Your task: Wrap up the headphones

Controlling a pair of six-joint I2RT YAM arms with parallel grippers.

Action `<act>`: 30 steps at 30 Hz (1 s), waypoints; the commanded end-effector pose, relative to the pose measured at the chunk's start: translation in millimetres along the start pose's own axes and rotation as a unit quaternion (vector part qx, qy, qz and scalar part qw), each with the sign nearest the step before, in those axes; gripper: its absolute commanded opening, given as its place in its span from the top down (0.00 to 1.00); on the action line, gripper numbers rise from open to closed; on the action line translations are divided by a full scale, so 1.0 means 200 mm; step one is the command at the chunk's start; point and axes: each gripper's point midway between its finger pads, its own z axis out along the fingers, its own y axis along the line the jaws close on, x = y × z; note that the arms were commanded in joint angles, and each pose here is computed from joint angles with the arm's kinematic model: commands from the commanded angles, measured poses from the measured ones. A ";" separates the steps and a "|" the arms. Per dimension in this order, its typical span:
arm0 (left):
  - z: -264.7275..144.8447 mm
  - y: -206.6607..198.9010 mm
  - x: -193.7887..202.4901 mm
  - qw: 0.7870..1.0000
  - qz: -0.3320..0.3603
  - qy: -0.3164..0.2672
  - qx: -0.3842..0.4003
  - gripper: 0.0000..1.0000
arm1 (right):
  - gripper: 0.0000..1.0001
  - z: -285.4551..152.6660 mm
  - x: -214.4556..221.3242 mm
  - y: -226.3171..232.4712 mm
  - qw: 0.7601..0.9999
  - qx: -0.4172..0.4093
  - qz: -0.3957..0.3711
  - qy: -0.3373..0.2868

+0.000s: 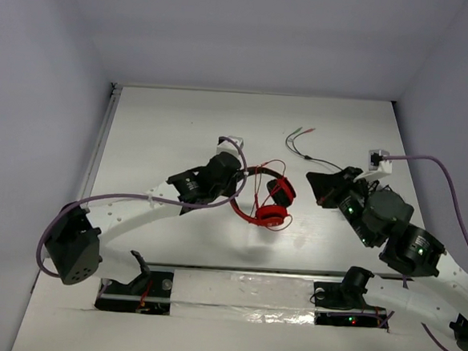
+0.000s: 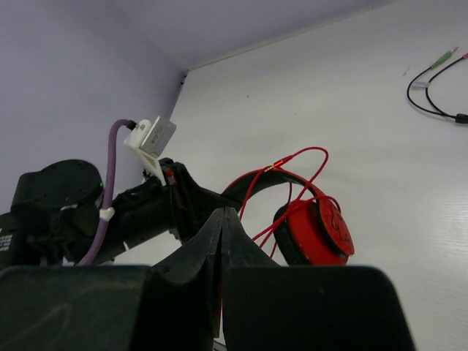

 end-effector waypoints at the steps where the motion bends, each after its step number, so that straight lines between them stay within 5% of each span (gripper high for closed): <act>1: 0.04 -0.01 -0.26 0.997 -0.037 -0.069 0.001 1.00 | 1.00 -0.04 -0.04 0.00 1.000 -0.022 0.007 -0.020; 7: 0.19 0.16 -0.37 0.993 -0.071 -0.089 -0.037 1.00 | 0.92 -0.06 0.00 -0.02 1.000 -0.027 0.004 -0.009; 13: 0.41 0.30 -0.45 0.988 -0.088 -0.111 -0.058 1.00 | 0.69 -0.07 0.05 -0.04 0.999 -0.032 0.005 0.001; 26: 0.73 0.40 -0.28 0.992 -0.079 -0.053 -0.086 1.00 | 0.59 -0.06 0.07 -0.06 1.000 -0.020 -0.010 0.011; 29: 0.73 0.43 -0.25 0.991 -0.086 -0.051 -0.091 0.90 | 0.53 -0.06 0.06 -0.06 1.000 -0.018 -0.010 0.010; 30: 0.72 0.43 -0.25 0.991 -0.087 -0.052 -0.090 0.78 | 0.49 -0.07 0.05 -0.06 1.000 -0.019 -0.008 0.007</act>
